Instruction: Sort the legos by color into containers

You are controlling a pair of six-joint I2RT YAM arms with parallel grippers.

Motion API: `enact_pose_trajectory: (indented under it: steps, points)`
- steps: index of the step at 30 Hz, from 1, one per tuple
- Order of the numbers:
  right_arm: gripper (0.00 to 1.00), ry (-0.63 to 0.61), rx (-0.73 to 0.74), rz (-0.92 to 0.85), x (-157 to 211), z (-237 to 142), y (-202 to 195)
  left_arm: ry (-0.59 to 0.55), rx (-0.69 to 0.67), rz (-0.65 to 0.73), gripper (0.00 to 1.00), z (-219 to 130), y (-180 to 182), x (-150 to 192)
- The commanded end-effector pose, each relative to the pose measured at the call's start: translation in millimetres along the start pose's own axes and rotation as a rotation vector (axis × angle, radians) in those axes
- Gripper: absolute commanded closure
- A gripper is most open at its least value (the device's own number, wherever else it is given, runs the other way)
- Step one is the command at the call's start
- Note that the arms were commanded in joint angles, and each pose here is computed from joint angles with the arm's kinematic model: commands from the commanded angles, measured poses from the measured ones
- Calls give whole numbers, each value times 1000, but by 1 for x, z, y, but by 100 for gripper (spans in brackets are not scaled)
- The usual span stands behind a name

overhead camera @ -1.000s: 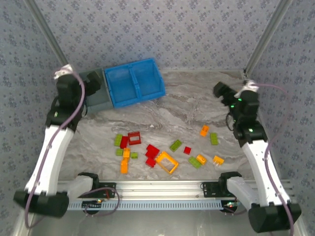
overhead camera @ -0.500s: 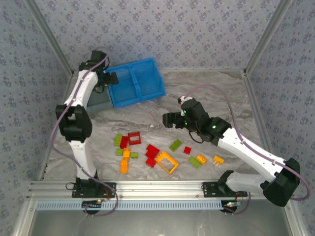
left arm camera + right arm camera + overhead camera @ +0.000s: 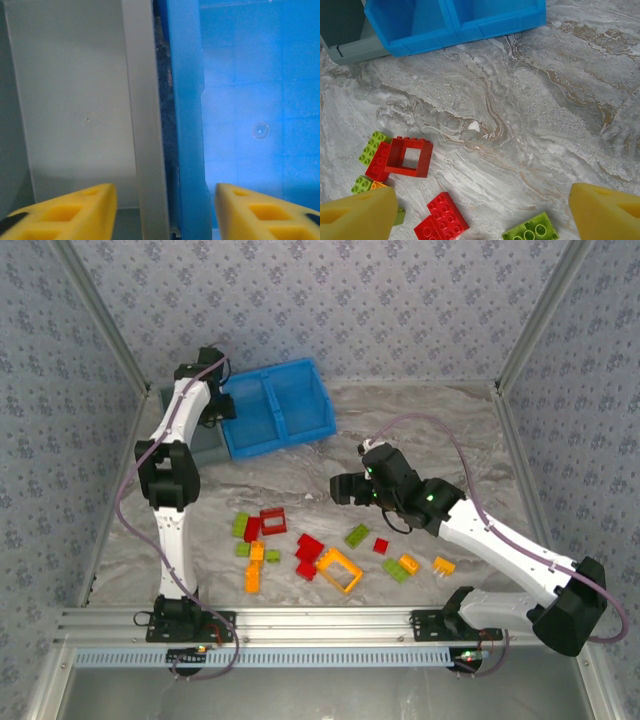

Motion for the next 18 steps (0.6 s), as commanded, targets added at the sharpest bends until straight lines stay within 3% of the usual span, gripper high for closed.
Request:
enact_pose_trajectory:
  steps: [1,6,8,18]
  points:
    - [11,-13,4,15,-6,-4,6,0,-9,57,58,-9,-10,6]
    - [13,-28,34,22,-8,-7,2,-51,33,93,92,-29,-39,14]
    - [13,-37,45,23,-8,-11,1,-70,63,113,100,-38,-57,19]
    - [14,-64,92,23,-6,-37,-13,-123,158,100,100,-82,-141,37]
Point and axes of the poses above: each hand's point on the last joint's axis, 136 mm out from that joint toward the fingers, its own z axis out along the fingers, its own y axis along the line the jaws close on, x = y × z, the point moved 8 cm from there along -z, back along the fingers, and after that the axes turned 11 degrees about z, right-handed, at the moved point
